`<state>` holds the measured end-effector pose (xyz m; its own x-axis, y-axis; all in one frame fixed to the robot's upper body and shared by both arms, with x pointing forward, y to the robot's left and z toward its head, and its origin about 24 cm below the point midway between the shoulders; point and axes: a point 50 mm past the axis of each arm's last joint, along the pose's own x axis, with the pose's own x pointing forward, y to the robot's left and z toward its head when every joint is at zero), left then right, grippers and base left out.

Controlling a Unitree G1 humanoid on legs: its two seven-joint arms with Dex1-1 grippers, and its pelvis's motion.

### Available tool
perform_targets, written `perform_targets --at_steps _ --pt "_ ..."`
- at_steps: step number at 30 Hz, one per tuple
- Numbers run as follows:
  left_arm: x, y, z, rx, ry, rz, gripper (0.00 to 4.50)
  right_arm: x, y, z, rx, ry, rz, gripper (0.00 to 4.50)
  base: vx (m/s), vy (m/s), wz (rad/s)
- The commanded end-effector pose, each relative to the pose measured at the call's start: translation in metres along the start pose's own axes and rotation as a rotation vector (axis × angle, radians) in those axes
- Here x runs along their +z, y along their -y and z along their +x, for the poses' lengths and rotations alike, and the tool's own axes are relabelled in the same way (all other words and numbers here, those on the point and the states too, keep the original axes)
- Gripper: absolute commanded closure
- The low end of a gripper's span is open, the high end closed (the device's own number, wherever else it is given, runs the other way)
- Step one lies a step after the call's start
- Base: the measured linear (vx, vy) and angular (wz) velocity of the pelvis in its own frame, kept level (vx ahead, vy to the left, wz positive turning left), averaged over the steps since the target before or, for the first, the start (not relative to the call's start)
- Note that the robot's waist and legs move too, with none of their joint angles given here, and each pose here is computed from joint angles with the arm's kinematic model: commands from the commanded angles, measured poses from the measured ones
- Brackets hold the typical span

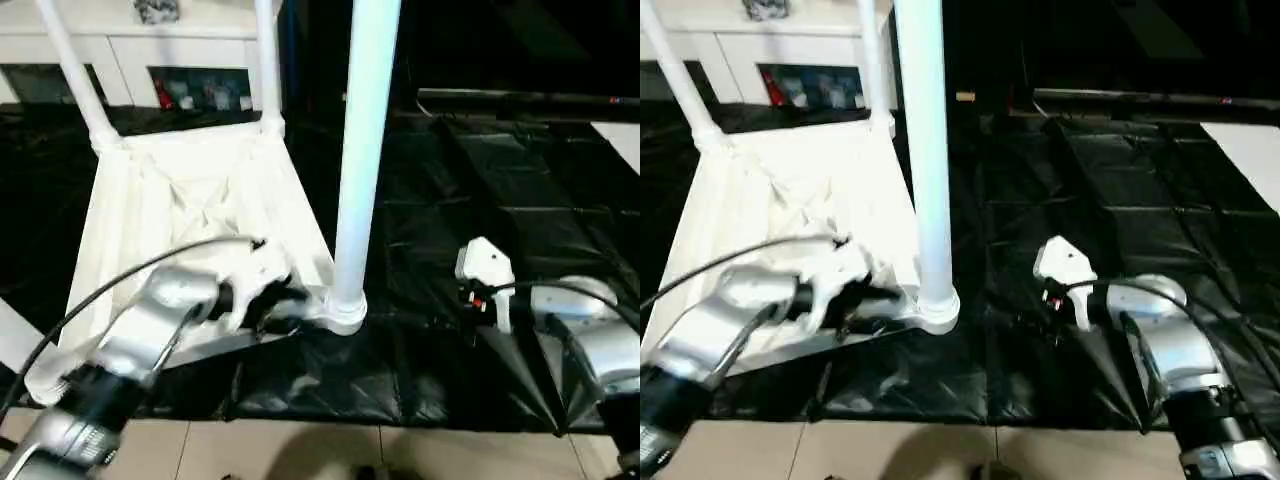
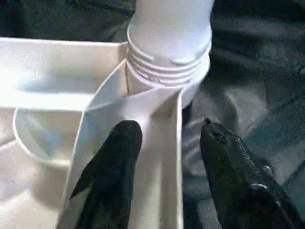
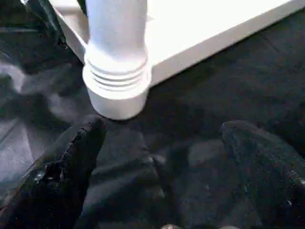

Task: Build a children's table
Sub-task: Rotate table base

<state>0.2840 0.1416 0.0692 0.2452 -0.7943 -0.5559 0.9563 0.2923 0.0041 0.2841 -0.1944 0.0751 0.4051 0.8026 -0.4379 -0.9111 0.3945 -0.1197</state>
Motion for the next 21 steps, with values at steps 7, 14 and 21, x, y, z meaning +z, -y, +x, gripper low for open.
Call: perform_targets --at_steps 7,14,21 --pt "0.001 -0.003 -0.001 0.045 -0.042 -0.005 2.17 0.007 -0.001 -0.003 0.009 -0.005 -0.003 0.00 0.000 0.000 0.00" --pt "-0.007 -0.006 0.000 0.064 -0.101 -0.035 2.71 0.012 -0.004 0.001 0.028 0.001 -0.008 0.00 0.000 0.000 0.00" --pt "-0.009 -0.005 0.001 0.050 -0.106 -0.051 3.47 0.014 -0.005 0.002 0.029 -0.002 -0.010 0.00 0.000 0.000 0.00"
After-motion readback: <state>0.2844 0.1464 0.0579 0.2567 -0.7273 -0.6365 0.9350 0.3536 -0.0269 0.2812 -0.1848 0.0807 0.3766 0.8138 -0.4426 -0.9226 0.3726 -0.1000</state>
